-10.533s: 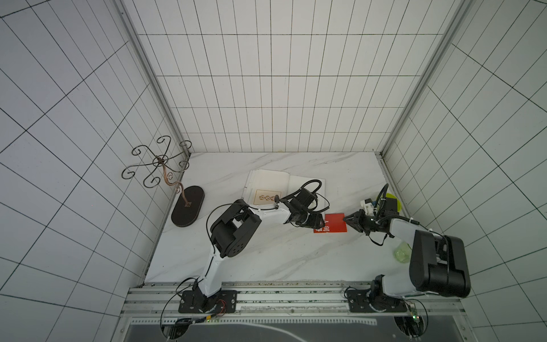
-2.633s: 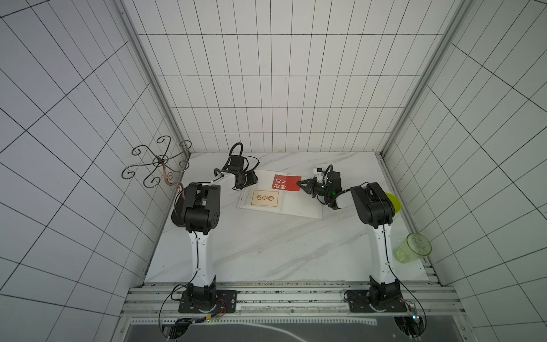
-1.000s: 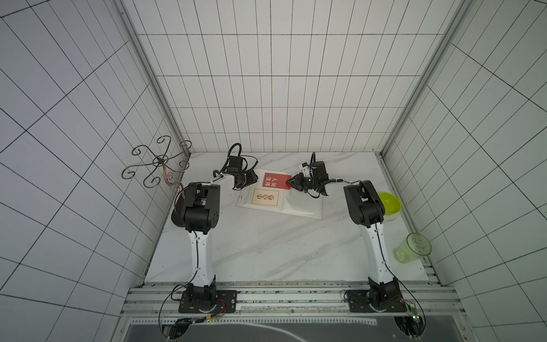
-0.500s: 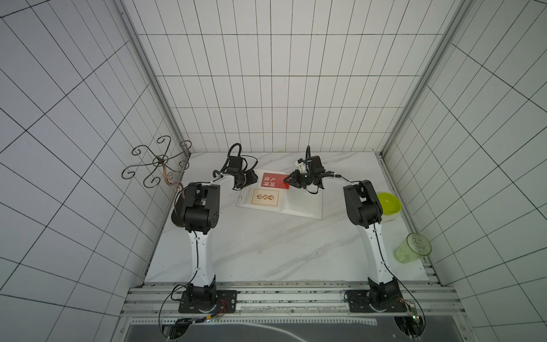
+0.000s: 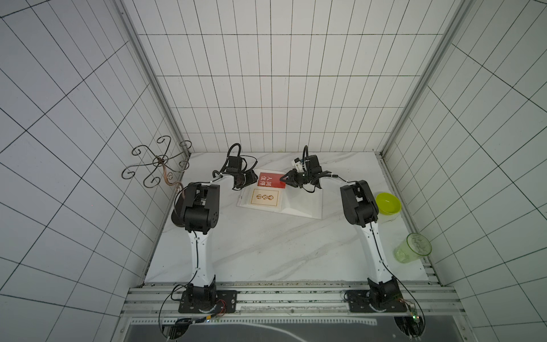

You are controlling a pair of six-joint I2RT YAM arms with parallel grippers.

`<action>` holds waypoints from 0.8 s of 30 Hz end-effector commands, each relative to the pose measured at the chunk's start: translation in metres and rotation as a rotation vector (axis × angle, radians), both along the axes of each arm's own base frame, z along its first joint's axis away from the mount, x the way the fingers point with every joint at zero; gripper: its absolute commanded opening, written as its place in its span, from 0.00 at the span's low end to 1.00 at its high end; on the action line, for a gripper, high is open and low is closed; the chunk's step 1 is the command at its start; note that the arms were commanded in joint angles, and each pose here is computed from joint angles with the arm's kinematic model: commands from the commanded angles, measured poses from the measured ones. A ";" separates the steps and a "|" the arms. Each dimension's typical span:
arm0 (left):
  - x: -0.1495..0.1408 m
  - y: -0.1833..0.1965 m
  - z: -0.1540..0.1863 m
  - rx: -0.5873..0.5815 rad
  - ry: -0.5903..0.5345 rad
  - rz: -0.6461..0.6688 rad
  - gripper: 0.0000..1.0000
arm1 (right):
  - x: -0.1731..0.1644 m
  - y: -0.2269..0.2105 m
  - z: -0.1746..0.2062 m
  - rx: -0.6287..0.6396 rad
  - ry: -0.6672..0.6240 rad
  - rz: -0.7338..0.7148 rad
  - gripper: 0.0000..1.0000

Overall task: Place the photos into the photo albums
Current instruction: Insert the photo into the photo album.

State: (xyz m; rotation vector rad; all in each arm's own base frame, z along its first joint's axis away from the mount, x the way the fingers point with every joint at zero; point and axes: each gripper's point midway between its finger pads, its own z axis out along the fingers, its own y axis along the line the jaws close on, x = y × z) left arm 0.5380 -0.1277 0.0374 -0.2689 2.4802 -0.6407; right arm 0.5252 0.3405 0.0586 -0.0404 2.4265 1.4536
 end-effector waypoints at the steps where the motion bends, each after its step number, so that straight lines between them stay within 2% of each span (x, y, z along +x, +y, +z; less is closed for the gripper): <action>1: -0.062 0.001 -0.084 0.028 0.301 0.000 0.59 | -0.003 0.021 0.024 0.050 -0.047 0.050 0.30; 7: -0.058 0.007 -0.072 0.035 0.284 0.013 0.59 | -0.009 -0.001 0.034 -0.028 -0.077 0.014 0.34; 15: -0.039 0.051 -0.021 0.060 0.188 0.113 0.63 | -0.012 -0.059 0.040 -0.188 -0.101 -0.081 0.40; 21: -0.044 0.062 -0.030 0.094 0.222 0.116 0.66 | -0.021 -0.098 0.037 -0.250 -0.096 -0.136 0.40; 24: -0.044 0.061 -0.025 0.092 0.197 0.104 0.67 | -0.029 -0.115 0.028 -0.282 -0.081 -0.152 0.40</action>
